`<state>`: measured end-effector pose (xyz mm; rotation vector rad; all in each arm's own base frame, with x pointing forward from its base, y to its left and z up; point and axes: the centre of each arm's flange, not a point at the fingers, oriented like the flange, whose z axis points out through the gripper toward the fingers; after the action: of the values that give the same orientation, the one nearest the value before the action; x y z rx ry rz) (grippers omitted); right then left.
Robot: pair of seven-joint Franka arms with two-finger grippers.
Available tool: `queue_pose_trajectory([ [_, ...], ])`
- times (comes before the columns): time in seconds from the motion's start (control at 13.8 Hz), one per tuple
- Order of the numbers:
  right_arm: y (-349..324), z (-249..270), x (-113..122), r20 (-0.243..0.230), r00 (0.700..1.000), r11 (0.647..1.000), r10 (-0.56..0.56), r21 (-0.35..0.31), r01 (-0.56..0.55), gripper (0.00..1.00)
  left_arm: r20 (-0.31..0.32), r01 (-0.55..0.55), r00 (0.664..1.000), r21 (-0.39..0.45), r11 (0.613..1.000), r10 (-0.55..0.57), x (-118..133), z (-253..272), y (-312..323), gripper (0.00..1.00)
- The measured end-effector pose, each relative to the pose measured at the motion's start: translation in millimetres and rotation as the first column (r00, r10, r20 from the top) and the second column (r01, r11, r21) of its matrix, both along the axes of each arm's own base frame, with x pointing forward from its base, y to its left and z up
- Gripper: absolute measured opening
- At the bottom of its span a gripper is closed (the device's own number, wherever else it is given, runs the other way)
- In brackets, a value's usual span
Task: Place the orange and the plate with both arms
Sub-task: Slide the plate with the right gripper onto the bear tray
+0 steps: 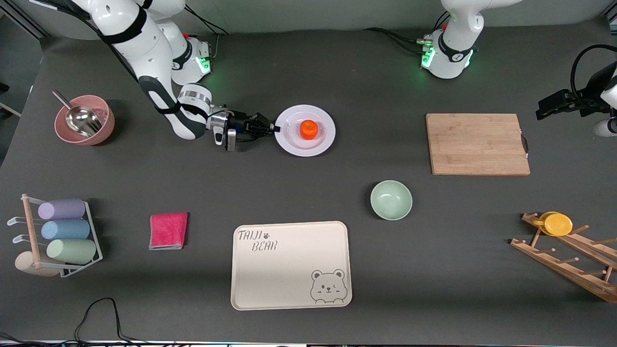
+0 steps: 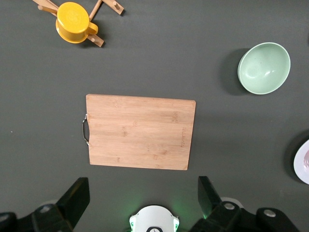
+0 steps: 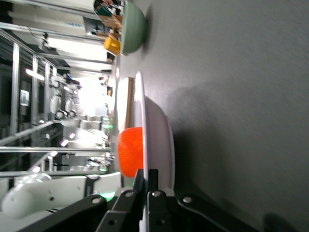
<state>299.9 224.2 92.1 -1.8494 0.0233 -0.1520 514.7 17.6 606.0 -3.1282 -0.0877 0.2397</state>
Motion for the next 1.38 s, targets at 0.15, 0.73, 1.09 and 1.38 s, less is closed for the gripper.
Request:
queue_pose_trajectory([
  [0.15, 1.3, 7.0, 11.2, -0.026, 0.999, 0.999, -0.026, 0.026, 0.027, 0.04, -0.004, 0.000, 1.000, 0.000, 1.000, 0.000, -0.5, -0.2, 0.0, 1.00],
  [0.73, 6.5, 81.9, 57.3, -0.050, 0.995, 0.986, -0.085, 0.136, 0.092, 0.04, -0.004, -0.001, 1.000, 0.000, 1.000, 0.001, -0.5, -0.3, 0.4, 1.00],
  [1.09, -17.1, 96.1, 78.2, -0.059, 0.997, 0.991, -0.045, 0.123, 0.052, 0.04, -0.004, -0.001, 1.000, 0.000, 1.000, 0.001, -0.5, -0.3, 0.3, 1.00],
  [1.38, -44.3, 103.6, 131.3, -0.037, 0.997, 0.989, -0.073, 0.125, 0.077, 0.04, -0.004, -0.001, 1.000, 0.000, 1.000, 0.001, -0.5, -0.3, 0.3, 1.00],
])
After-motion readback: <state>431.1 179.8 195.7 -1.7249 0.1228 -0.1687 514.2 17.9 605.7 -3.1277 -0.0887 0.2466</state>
